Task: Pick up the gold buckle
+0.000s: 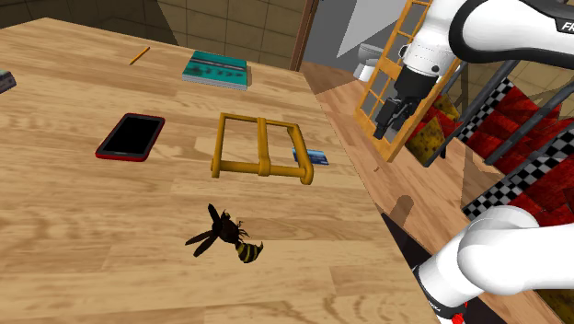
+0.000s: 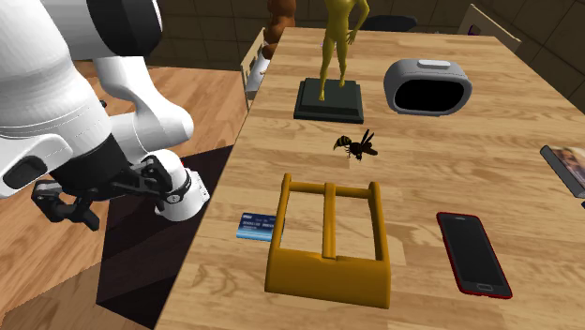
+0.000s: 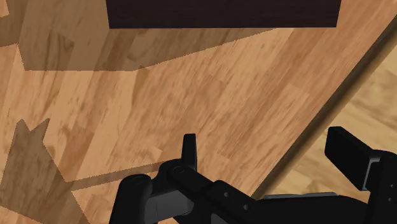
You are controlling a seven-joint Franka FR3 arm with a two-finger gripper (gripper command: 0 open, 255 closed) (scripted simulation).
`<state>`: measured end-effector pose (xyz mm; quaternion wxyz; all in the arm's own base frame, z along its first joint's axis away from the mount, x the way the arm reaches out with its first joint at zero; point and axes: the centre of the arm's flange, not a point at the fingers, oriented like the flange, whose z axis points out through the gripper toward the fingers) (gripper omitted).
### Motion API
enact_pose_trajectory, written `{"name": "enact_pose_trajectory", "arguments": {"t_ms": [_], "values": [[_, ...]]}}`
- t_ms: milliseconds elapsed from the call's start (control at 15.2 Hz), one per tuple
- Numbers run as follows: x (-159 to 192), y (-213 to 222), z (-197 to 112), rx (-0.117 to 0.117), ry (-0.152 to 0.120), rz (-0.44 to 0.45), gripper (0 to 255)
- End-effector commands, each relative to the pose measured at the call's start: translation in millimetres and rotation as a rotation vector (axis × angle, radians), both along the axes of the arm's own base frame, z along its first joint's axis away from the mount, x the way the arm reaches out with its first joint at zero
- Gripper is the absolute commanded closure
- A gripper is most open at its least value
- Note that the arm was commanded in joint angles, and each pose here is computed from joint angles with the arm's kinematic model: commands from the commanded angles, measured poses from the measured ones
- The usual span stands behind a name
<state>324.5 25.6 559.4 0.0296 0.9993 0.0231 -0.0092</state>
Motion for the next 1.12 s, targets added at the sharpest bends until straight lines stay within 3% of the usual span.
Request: {"name": "enact_pose_trajectory", "arguments": {"t_ms": [0, 1056], "values": [[0, 0, 0, 0.0, 0.0, 0.0, 0], [52, 202, 1, 0.002, -0.02, -0.352, 0]]}}
